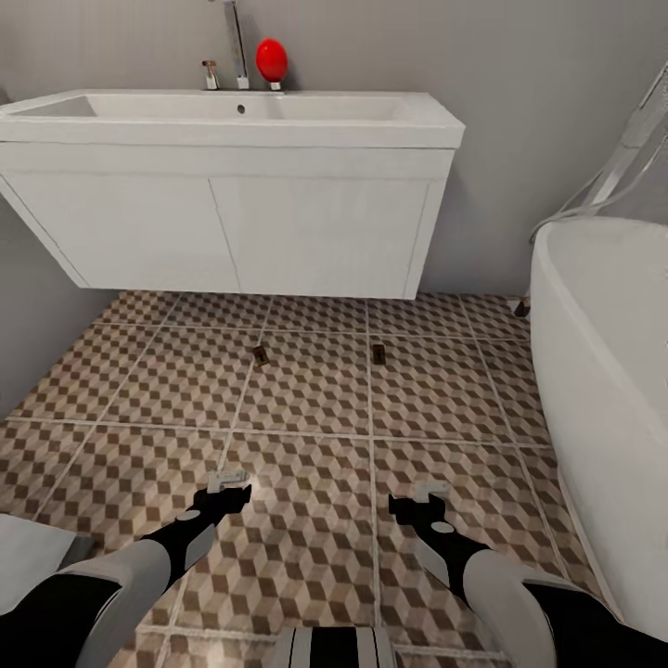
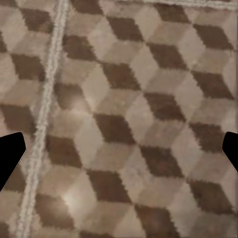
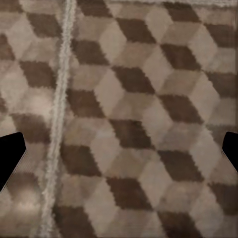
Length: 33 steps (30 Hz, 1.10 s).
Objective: Take the four mousetraps from the cabinet in the bathroom and place them on the bathroom floor. Make sure all four end up on the same floor surface, and ensure that at least two of them are either under or directly next to the same bathroom sink.
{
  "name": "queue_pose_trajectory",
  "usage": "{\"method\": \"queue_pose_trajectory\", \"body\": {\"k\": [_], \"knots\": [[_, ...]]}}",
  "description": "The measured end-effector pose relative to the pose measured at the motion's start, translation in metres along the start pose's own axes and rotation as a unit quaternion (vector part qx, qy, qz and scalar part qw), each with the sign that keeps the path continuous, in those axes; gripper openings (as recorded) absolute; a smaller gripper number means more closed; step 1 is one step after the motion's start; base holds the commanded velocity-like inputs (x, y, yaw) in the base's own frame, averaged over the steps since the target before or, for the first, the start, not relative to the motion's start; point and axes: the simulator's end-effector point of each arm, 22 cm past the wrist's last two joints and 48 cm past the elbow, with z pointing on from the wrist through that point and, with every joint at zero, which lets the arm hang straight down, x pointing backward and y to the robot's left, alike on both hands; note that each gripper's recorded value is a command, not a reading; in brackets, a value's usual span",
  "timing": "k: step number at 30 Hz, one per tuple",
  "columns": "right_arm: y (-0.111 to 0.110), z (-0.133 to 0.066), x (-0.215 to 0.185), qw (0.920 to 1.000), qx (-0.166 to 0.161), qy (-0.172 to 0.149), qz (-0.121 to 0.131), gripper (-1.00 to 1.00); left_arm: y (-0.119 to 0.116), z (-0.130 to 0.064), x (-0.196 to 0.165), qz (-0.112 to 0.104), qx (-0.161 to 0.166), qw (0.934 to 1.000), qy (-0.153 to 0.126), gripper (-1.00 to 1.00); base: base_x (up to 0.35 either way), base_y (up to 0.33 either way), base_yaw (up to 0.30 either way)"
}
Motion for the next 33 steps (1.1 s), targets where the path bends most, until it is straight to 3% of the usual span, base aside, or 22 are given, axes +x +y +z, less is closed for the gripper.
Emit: {"method": "queue_pose_trajectory", "body": {"k": [33], "knots": [[0.0, -0.039, -0.078, 0.9977, 0.0, -0.067, 0.0, 1.0, -0.002, -0.042, -0.08, -0.001, 0.003, 0.9975, -0.071, 1.0, 0.0, 0.0, 0.0]]}}
